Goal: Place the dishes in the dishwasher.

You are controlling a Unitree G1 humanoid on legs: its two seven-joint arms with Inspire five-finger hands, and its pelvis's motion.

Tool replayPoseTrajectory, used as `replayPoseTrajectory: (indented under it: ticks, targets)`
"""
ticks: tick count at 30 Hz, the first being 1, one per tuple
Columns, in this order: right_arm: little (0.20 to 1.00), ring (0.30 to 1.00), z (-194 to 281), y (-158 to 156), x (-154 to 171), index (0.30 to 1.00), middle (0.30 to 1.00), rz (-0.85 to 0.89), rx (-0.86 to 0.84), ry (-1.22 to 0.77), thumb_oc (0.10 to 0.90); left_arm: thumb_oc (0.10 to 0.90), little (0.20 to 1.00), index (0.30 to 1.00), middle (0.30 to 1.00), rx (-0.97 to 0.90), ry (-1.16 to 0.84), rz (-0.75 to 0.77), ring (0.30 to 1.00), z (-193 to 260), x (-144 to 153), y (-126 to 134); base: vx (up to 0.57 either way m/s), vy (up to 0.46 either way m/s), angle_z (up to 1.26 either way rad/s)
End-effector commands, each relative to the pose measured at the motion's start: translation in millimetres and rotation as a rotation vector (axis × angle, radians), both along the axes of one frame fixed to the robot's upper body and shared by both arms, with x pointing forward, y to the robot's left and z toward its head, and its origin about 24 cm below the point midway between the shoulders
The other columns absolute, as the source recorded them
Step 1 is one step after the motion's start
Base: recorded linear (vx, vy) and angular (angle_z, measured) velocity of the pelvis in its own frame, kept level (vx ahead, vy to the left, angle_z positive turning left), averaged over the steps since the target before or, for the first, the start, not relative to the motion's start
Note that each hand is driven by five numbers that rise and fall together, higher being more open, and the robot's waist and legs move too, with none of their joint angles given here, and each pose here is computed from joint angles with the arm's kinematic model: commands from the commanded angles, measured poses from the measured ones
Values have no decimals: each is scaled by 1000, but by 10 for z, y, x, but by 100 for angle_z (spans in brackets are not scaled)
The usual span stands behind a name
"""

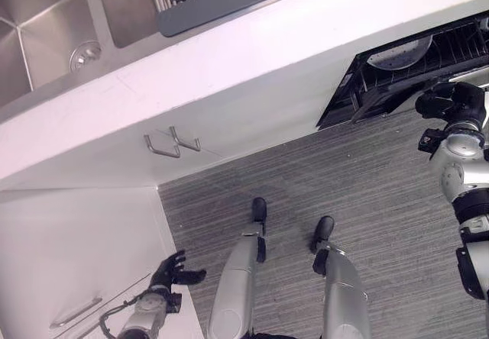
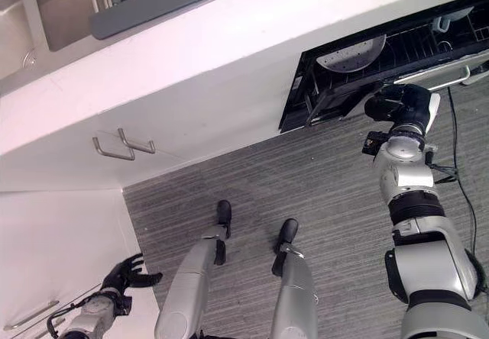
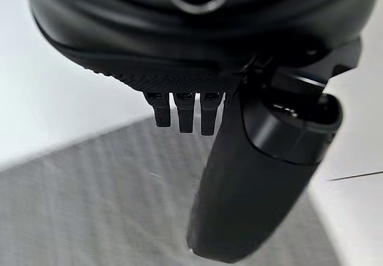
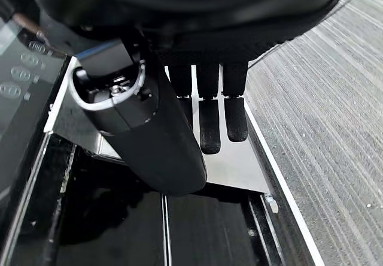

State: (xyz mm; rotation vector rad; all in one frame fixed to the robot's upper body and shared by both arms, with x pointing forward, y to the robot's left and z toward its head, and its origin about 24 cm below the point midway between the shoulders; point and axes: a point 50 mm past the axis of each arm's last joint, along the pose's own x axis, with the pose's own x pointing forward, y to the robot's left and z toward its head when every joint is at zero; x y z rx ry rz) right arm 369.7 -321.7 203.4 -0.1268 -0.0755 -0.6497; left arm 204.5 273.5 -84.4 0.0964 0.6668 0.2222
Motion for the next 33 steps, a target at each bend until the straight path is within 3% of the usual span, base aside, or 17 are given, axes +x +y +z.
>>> replayPoseTrajectory:
  ticks: [1, 4, 9, 25, 31, 32, 33]
  targets:
    - [300, 300, 1686, 538, -131, 300, 300, 211, -264, -552, 400, 800, 900, 900, 900, -45, 35, 33, 900, 16, -220, 274, 79, -70, 26]
    - [300, 300, 1801, 617, -141, 300, 300, 225, -293, -550, 400, 800, 900, 900, 900, -164, 47, -9, 900, 3, -278, 236, 71, -69, 19]
    - [300, 300, 1862, 686, -128, 300, 300, 251, -302, -537, 400, 800, 900, 900, 900, -197, 82, -11, 900, -32, -344, 238, 30, -13, 6]
    - [300, 300, 2026, 706, -164, 300, 300, 281, -315, -613, 400, 800, 900, 900, 900, -92, 96, -13, 900, 41, -387, 445, 15, -22, 5]
    - [300, 300, 1807, 582, -65, 300, 300, 260, -293, -496, 400, 800, 900, 900, 900, -74, 99, -24, 900, 54, -364, 452, -24, 5, 0]
    - [389, 389, 1737, 554, -38, 389, 389, 260, -275, -473, 460, 800, 900, 900, 900, -73, 100, -25, 900, 50, -362, 447, -35, 22, 1]
    - [559, 559, 1674, 530, -16, 559, 559, 260, -258, -453, 573, 800, 900, 900, 900, -75, 99, -24, 900, 45, -360, 439, -48, 37, 0]
